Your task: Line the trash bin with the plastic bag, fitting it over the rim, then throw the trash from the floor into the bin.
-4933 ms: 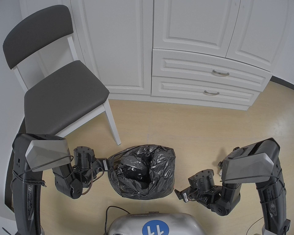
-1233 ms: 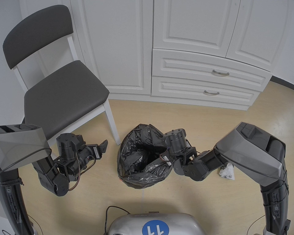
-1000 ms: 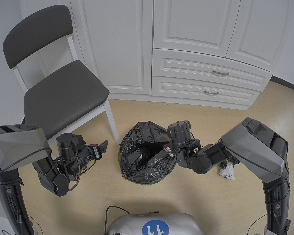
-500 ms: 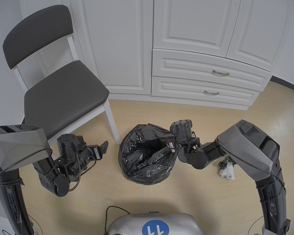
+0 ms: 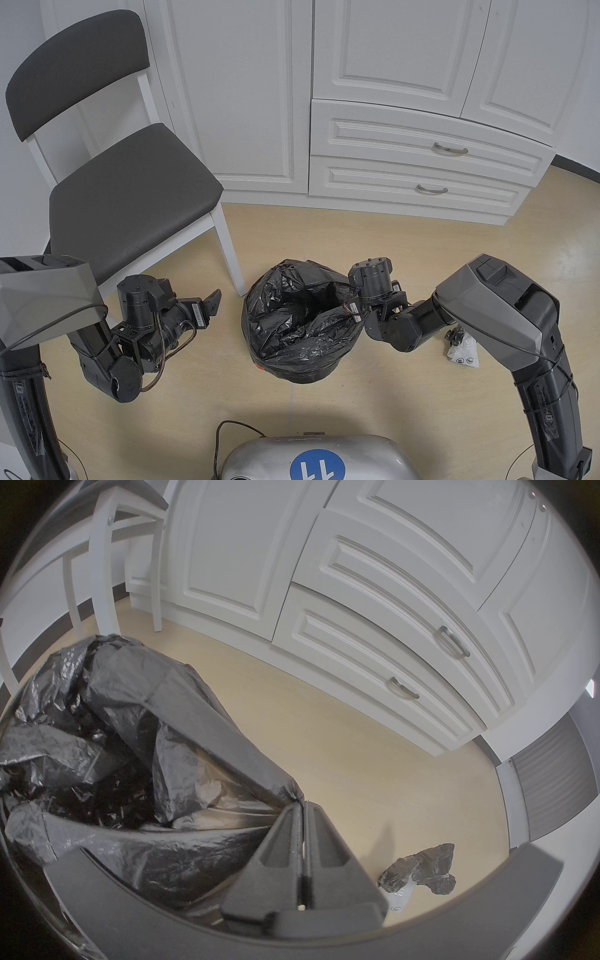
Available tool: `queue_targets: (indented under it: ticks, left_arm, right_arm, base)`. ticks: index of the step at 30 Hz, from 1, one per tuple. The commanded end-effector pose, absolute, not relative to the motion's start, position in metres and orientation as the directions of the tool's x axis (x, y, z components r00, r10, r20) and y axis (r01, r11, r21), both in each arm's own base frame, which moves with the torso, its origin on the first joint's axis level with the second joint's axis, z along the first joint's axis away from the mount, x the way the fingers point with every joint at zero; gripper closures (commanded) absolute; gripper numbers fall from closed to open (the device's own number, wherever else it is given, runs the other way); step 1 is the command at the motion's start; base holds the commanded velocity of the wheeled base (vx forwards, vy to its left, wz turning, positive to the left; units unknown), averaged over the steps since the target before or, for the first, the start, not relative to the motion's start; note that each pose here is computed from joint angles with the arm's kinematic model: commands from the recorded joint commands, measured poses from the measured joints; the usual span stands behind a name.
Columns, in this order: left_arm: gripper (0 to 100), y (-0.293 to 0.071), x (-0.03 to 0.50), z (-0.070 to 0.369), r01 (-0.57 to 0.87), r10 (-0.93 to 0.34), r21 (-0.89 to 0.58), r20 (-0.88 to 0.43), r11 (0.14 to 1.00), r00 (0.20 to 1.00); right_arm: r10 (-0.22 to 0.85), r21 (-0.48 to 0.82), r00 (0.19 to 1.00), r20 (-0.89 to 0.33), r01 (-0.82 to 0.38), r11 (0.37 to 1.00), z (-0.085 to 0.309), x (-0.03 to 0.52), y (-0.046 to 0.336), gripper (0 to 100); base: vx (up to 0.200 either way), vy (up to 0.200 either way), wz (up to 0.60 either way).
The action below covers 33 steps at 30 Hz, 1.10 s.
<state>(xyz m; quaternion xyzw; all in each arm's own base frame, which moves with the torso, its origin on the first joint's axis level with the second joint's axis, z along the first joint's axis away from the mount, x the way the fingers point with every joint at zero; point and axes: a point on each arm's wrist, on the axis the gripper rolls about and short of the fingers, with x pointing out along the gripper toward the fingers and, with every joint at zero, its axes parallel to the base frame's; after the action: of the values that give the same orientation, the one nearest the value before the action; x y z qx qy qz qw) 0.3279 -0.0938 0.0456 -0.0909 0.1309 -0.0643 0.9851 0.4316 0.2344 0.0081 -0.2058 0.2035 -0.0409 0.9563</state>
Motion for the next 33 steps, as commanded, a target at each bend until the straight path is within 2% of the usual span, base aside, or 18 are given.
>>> queue_targets:
  ticks: [1, 8, 20, 29, 33]
  left_arm:
    - [0, -0.094, 0.328, 0.045, 0.102, -0.15, -0.196, -0.247, 0.975, 0.957]
    - [0, -0.094, 0.328, 0.046, 0.103, -0.15, -0.196, -0.244, 0.975, 0.958]
    - [0, -0.093, 0.327, 0.049, 0.103, -0.149, -0.198, -0.238, 0.975, 0.96]
    - [0, -0.093, 0.327, 0.049, 0.102, -0.149, -0.199, -0.238, 0.975, 0.96]
    - [0, -0.092, 0.327, 0.049, 0.101, -0.148, -0.198, -0.237, 0.975, 0.96]
  right_arm:
    - [-0.164, -0.419, 0.909, -0.384, -0.013, 0.908, -0.001, 0.432, 0.235, 100]
    - [-0.155, -0.416, 0.905, -0.397, -0.026, 0.909, -0.008, 0.427, 0.24, 100]
    - [-0.084, -0.406, 0.91, -0.407, -0.097, 0.909, -0.002, 0.406, 0.274, 100]
    - [-0.125, -0.369, 0.927, -0.354, -0.016, 0.929, 0.039, 0.419, 0.246, 100]
    - [-0.146, -0.355, 0.922, -0.358, 0.01, 0.935, 0.04, 0.423, 0.235, 100]
  base:
    - [0.0, 0.0, 0.0]
    - [0.0, 0.0, 0.0]
    - [0.0, 0.0, 0.0]
    - [0.0, 0.0, 0.0]
    - [0.0, 0.0, 0.0]
